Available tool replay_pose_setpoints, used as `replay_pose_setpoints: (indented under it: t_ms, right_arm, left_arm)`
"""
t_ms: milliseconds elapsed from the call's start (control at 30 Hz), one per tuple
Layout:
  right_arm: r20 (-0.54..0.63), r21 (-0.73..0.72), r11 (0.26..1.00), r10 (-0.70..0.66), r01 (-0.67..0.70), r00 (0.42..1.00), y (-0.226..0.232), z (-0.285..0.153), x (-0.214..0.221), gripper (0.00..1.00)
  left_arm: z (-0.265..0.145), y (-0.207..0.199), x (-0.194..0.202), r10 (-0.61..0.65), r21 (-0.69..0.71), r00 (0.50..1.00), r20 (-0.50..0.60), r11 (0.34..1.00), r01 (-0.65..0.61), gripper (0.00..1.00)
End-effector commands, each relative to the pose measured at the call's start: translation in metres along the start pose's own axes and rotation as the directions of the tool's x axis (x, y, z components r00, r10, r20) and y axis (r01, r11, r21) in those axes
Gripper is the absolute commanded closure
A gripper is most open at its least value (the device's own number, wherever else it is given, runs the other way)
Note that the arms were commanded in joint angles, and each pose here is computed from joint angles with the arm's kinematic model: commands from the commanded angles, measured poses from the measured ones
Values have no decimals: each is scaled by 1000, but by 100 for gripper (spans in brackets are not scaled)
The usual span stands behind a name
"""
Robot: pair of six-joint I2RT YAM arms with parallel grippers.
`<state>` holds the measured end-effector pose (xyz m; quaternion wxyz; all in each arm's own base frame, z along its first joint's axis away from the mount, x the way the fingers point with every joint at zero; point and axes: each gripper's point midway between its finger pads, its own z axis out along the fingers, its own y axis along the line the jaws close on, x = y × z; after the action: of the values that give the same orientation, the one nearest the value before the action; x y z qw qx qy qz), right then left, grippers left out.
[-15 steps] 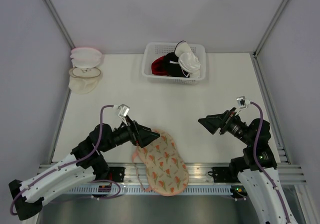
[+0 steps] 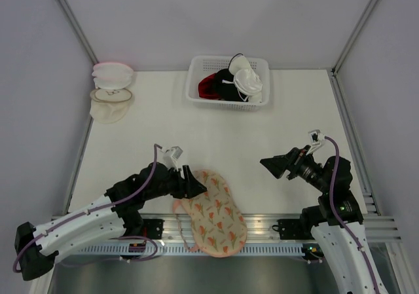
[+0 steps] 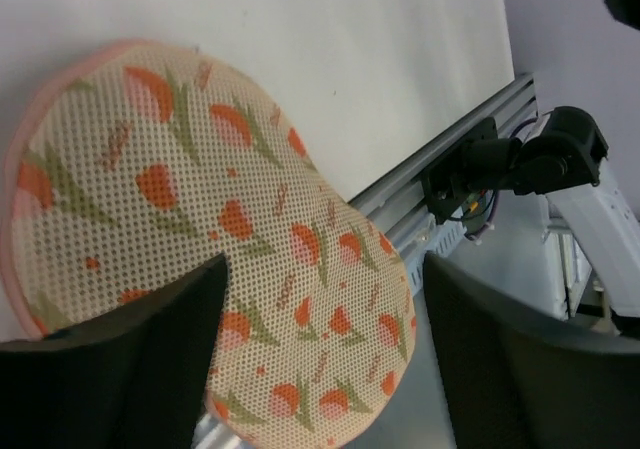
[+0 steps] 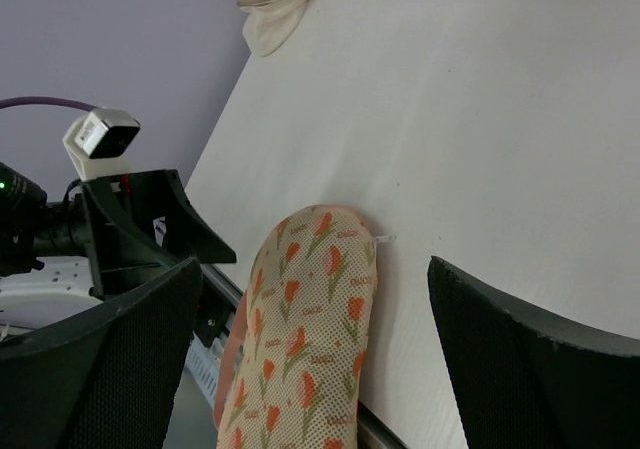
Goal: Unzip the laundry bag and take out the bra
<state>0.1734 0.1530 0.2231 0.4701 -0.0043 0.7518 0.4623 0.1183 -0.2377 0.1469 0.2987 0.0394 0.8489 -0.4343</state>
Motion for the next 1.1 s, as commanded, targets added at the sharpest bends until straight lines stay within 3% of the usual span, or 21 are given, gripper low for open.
replay_pose_setpoints:
  t_ms: [0,33,67,267,533,867,1067]
  right_arm:
    - [11,41,999,-14,14,1000,-8,-1,0,2]
    - [9,46,999,-12,12,1000,-9,0,0,2]
    - [9,46,999,-15,14,1000,-10,0,0,3]
    - [28,35,999,-2,1,1000,-8,0,-2,12]
    - [36,41,999,-6,4,999,-6,-2,-4,10]
    - [14,84,996,-34,33,999,-11,-7,-1,6]
    - [-29,159,985,-56,60,998,-26,-10,6,2]
  left_arm:
    - [5,13,36,-44,-54,990,-136,998,37,39]
    - [5,12,43,-47,-52,986,-162,998,39,57]
    - [6,15,48,-50,-61,982,-181,997,40,97]
    - [16,22,76,-53,-47,967,-248,998,42,98]
    - [43,66,96,-92,-176,965,-244,983,49,98]
    - [103,69,59,4,-222,995,-102,975,-26,98]
    - [136,78,25,-15,-236,999,-33,972,6,98]
